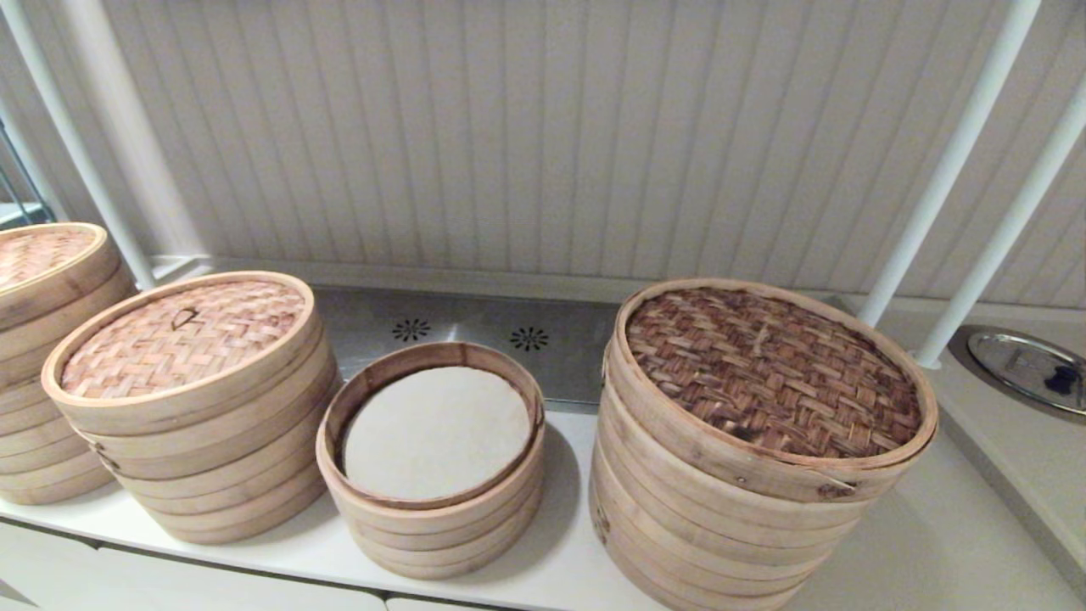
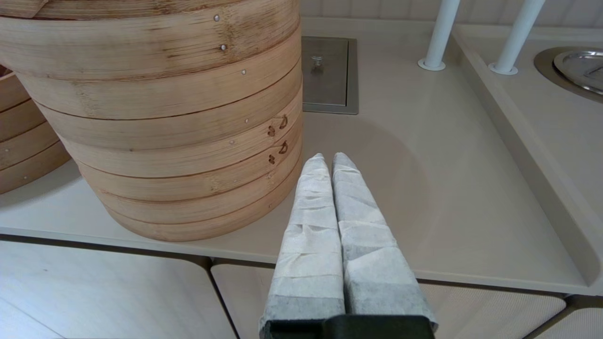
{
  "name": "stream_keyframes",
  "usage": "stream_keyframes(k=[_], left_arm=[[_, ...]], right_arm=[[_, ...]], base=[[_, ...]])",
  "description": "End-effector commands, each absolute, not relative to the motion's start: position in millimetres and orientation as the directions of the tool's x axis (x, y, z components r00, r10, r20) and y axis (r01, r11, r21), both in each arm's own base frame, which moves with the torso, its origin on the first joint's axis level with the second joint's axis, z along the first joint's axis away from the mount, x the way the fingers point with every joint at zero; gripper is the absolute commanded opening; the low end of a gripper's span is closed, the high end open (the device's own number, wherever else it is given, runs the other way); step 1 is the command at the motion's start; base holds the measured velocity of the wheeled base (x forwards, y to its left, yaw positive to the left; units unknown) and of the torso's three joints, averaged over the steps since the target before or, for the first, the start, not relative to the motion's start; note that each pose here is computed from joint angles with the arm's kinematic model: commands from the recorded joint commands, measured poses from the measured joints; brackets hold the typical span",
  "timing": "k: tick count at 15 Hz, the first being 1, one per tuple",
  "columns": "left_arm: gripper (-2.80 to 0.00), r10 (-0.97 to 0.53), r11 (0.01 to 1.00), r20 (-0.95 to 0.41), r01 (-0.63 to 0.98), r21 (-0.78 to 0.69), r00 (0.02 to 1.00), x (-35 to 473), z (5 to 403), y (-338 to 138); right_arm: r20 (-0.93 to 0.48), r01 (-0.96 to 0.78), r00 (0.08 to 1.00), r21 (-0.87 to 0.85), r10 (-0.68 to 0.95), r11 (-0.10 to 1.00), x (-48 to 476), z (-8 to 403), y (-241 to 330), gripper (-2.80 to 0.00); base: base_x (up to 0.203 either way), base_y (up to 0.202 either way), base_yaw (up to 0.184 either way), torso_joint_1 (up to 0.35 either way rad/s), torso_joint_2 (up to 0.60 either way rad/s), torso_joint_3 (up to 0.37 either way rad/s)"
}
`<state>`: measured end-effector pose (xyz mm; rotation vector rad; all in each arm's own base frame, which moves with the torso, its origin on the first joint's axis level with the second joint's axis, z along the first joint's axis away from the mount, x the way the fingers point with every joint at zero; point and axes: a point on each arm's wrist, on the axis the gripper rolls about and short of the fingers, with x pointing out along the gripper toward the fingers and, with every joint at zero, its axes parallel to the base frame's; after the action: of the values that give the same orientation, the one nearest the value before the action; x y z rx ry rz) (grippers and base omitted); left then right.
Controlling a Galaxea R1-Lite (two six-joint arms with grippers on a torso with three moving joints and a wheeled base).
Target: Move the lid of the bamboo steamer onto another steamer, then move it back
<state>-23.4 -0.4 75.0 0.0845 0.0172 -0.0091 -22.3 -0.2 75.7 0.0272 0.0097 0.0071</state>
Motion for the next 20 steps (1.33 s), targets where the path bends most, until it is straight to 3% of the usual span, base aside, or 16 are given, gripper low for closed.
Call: stream_keyframes(k=[1,20], left_arm=[[-2.8,-0.002,0.999,-0.02,0.002,0.04,1.0,-23.1,74.5,-0.2],[-2.8,0.009,1.0,-0.002,-0.009,0.0,1.0,-22.9,76.1,0.0]], right_arm=[[-0.011,-0.007,1.0,0.028,0.008,1.0,-22.2,75.8,-0.2,-2.8],[-0.011,-0.007,1.0,0.028,0.008,1.0,-22.2,75.8,-0.2,-2.8]], base=[[0.0,0.0,0.0,0.0,0.0,0.0],[0.0,0.0,0.0,0.0,0.0,0.0]])
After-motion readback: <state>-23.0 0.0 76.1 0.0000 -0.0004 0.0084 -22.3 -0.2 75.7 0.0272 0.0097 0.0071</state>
